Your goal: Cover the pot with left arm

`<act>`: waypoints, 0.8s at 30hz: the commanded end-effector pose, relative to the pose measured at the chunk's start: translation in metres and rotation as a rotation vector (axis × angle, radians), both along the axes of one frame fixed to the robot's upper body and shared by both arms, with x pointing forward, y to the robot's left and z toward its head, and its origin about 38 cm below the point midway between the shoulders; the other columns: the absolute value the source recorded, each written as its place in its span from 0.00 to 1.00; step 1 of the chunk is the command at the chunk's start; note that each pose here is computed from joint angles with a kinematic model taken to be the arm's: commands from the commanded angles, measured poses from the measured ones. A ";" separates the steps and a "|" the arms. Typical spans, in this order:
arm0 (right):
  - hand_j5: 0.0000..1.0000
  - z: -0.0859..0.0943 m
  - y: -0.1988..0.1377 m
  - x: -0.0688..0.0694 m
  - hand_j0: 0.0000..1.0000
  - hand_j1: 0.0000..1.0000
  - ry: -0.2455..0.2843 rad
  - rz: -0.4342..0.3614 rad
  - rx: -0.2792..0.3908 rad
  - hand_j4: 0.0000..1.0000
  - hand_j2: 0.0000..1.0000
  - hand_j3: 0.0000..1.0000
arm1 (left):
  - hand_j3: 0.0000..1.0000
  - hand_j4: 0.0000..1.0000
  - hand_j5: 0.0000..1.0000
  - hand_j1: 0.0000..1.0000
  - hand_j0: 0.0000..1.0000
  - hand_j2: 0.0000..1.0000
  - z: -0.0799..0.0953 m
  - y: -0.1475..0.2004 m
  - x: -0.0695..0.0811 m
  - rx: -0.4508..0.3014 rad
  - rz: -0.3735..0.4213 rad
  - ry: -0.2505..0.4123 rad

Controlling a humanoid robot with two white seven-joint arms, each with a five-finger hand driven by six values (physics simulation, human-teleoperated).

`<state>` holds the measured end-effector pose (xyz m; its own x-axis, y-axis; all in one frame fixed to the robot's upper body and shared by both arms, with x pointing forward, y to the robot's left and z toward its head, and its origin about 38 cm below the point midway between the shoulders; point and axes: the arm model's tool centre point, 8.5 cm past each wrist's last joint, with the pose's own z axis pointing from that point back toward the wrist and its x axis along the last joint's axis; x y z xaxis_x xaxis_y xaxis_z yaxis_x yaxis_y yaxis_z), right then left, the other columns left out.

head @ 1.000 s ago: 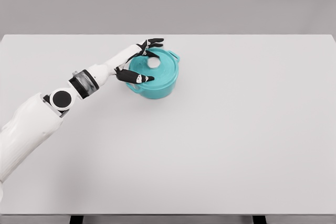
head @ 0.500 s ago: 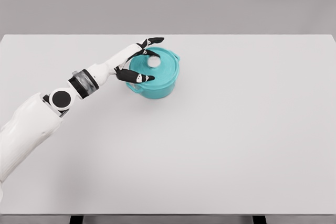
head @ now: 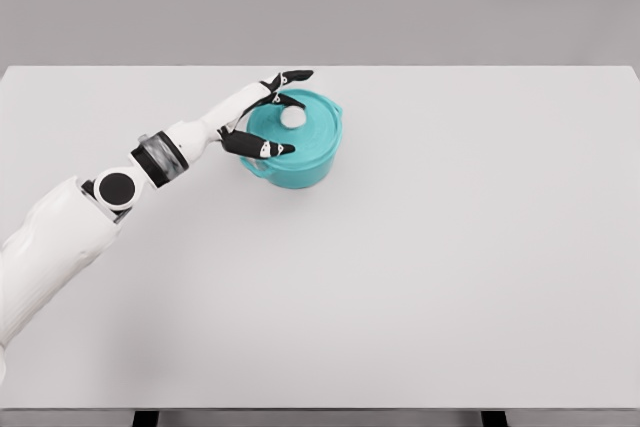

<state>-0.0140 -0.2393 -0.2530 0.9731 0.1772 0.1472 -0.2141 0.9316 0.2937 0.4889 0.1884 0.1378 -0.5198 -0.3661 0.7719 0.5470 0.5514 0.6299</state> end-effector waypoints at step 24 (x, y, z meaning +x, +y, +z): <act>1.00 0.000 0.000 0.000 1.00 1.00 -0.001 0.001 0.001 1.00 1.00 1.00 | 1.00 1.00 1.00 1.00 1.00 1.00 0.004 -0.001 0.002 -0.005 0.001 -0.004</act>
